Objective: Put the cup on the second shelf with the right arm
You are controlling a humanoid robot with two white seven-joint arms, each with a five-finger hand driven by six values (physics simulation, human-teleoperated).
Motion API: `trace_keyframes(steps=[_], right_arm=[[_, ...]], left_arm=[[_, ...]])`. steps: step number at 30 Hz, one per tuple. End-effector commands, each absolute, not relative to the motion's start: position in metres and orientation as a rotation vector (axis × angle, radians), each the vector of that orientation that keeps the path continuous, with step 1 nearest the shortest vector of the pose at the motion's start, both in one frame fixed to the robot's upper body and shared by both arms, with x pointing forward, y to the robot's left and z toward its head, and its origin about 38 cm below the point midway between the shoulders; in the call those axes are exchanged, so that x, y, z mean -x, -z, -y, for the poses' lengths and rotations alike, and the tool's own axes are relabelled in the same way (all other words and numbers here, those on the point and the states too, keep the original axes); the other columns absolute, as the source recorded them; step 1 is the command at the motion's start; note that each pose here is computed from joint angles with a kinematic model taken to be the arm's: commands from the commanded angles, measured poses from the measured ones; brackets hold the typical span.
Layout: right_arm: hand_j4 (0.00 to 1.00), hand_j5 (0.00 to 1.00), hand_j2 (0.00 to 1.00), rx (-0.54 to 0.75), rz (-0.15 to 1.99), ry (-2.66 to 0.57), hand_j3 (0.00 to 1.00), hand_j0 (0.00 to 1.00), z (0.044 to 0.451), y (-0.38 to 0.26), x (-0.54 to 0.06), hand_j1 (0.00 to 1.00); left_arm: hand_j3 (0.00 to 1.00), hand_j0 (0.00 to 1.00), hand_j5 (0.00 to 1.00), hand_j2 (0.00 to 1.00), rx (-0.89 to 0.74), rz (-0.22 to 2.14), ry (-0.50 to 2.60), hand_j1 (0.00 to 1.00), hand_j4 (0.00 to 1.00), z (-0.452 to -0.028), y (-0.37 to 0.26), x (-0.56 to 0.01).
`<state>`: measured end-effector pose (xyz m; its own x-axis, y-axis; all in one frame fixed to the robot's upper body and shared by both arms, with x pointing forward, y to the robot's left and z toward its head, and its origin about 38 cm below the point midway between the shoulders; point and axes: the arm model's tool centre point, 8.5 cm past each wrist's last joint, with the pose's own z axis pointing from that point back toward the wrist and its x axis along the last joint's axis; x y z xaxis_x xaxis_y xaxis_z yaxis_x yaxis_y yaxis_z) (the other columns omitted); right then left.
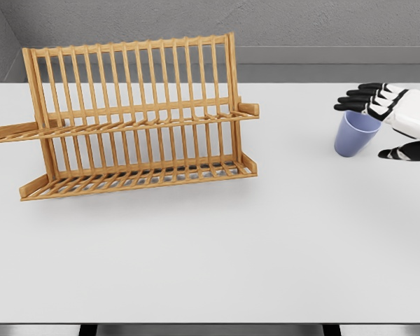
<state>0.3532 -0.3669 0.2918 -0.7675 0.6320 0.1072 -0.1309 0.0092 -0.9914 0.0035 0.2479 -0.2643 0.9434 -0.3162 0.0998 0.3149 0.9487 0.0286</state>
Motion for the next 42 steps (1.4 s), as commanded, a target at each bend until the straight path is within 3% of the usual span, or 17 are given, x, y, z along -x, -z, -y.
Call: trace_keyframes(steps=[1,6,11,16,23,29,35,42], right_arm=[[1.0,1.0,1.0,0.508,1.754,-1.808,1.0,1.0,0.366,-0.293,-0.353,1.0],[1.0,1.0,1.0,0.566,1.757,-1.771,1.0,1.0,0.381,-0.304,-0.356,1.0],[1.0,1.0,1.0,0.566,1.424,-1.952,1.0,1.0,0.41,-0.311,-0.356,1.0],[1.0,1.0,1.0,0.654,1.468,-1.837,1.0,1.0,0.416,-0.33,-0.371,1.0],[1.0,1.0,1.0,0.497,1.38,-1.818,1.0,1.0,0.408,-0.279,-0.405,1.0],[1.0,1.0,1.0,0.56,1.434,-1.731,1.0,1.0,0.415,-0.302,-0.427,1.0],[1.0,1.0,1.0,0.454,1.341,-1.778,1.0,1.0,0.396,-0.256,-0.442,1.0],[1.0,1.0,1.0,0.455,1.233,-1.802,1.0,1.0,0.402,-0.23,-0.451,1.0]], left_arm=[[1.0,1.0,1.0,1.0,-0.012,0.102,0.322,1.0,1.0,-0.248,0.264,-0.003],[1.0,1.0,1.0,1.0,-0.012,0.104,0.322,1.0,1.0,-0.248,0.264,-0.004],[1.0,1.0,1.0,1.0,-0.012,0.104,0.322,1.0,1.0,-0.248,0.264,-0.004],[1.0,1.0,1.0,1.0,-0.012,0.104,0.322,1.0,1.0,-0.248,0.264,-0.004],[1.0,1.0,1.0,1.0,-0.012,0.104,0.322,1.0,1.0,-0.248,0.264,-0.004],[1.0,1.0,1.0,1.0,-0.012,0.104,0.322,1.0,1.0,-0.248,0.264,-0.004],[1.0,1.0,1.0,1.0,-0.012,0.104,0.322,1.0,1.0,-0.248,0.264,-0.004],[1.0,1.0,1.0,1.0,-0.012,0.104,0.322,1.0,1.0,-0.248,0.264,-0.004]])
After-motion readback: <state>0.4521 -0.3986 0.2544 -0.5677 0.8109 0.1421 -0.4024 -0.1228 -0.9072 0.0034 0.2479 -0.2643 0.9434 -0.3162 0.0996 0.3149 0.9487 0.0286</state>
